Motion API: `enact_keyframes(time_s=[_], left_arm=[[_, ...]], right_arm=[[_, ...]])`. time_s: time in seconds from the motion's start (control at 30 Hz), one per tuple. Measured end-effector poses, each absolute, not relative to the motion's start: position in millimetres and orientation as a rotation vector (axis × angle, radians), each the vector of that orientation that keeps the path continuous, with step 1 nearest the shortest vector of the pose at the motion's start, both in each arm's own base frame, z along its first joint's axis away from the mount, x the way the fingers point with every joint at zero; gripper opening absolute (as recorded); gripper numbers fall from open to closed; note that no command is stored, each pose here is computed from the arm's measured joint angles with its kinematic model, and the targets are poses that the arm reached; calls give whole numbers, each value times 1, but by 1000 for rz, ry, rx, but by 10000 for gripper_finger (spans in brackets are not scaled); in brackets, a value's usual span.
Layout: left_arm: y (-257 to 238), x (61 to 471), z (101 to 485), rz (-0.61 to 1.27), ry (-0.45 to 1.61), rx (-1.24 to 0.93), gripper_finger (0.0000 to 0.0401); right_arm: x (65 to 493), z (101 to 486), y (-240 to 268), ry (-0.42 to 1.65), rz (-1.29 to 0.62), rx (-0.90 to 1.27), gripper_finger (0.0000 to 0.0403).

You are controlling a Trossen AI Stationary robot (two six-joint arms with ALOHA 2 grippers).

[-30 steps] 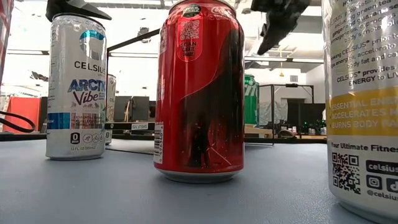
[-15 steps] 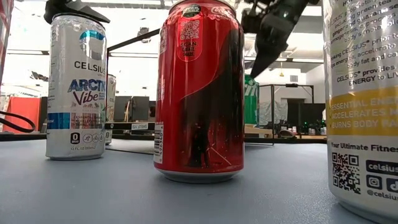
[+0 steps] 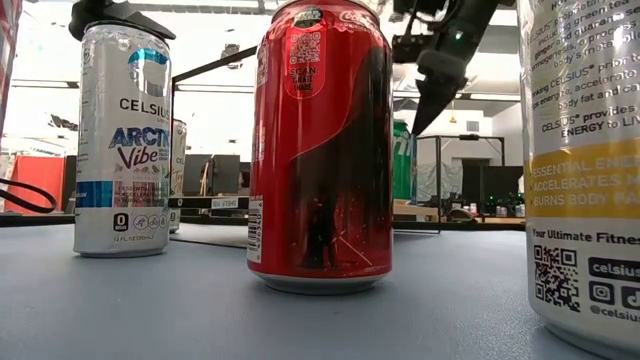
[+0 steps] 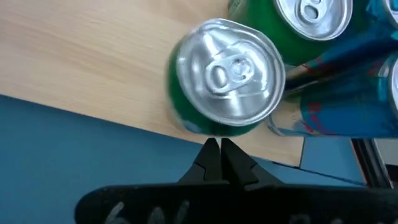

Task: Place canned beverage on shelf
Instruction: Put green soda can on the shelf aligned with the other green soda cans

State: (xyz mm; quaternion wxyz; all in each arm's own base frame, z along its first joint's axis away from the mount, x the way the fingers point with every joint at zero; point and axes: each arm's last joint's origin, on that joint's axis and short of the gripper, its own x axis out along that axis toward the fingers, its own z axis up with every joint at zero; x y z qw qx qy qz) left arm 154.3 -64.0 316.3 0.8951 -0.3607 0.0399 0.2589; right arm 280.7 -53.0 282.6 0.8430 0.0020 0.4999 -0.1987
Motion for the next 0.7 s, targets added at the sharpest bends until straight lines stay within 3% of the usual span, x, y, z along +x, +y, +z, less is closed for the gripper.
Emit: enact_keyframes(time_s=[0.4,0.7], left_arm=[[-64,154,315,545,91,-736,330],[-63,154,314,543,100,-728,330]], right_arm=[[290,307,-22,863,-290,32,0],[291,300,-30,907,-316,28,0]])
